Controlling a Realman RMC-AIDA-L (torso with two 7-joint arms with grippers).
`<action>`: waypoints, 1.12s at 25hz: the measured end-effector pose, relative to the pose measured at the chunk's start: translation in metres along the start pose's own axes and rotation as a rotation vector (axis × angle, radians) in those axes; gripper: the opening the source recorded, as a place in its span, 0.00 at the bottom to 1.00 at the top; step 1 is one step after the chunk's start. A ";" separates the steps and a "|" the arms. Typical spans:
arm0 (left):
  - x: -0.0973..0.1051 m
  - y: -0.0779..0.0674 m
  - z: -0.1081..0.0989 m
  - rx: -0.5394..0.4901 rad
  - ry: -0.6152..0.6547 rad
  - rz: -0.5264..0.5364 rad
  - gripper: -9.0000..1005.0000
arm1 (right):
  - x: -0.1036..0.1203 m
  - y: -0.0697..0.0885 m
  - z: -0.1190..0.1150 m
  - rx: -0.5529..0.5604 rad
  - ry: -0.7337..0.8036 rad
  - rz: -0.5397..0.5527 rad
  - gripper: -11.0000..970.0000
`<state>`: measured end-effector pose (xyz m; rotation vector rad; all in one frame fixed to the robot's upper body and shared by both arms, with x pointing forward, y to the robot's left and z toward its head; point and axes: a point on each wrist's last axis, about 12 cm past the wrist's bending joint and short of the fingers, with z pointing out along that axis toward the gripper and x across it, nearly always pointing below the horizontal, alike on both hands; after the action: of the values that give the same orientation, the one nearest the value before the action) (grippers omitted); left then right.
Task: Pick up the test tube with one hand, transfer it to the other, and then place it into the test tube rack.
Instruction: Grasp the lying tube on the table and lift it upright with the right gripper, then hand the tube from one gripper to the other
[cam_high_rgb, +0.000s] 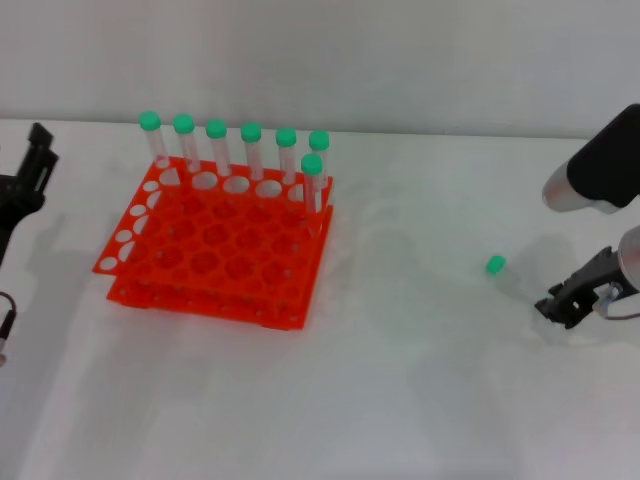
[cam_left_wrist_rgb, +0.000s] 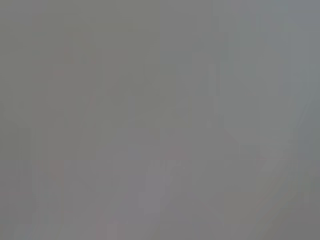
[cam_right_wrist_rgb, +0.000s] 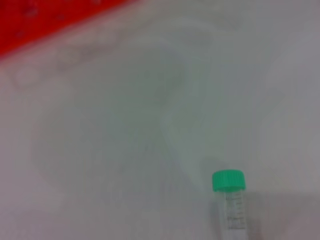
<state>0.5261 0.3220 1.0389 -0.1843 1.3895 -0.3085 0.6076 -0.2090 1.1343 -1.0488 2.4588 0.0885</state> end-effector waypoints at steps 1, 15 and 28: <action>0.001 -0.002 0.001 0.023 0.011 -0.004 0.66 | -0.001 -0.001 -0.002 0.006 -0.012 0.001 0.21; 0.001 -0.045 0.030 0.446 0.220 -0.095 0.65 | -0.014 -0.015 -0.037 0.047 -0.403 0.000 0.21; 0.003 -0.112 0.068 0.795 0.470 -0.156 0.64 | 0.000 -0.006 -0.037 0.023 -0.666 -0.098 0.21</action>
<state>0.5816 0.2114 1.0819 0.4671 1.6052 -1.0556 0.5974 -0.2222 1.1676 -0.9367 1.8019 0.3207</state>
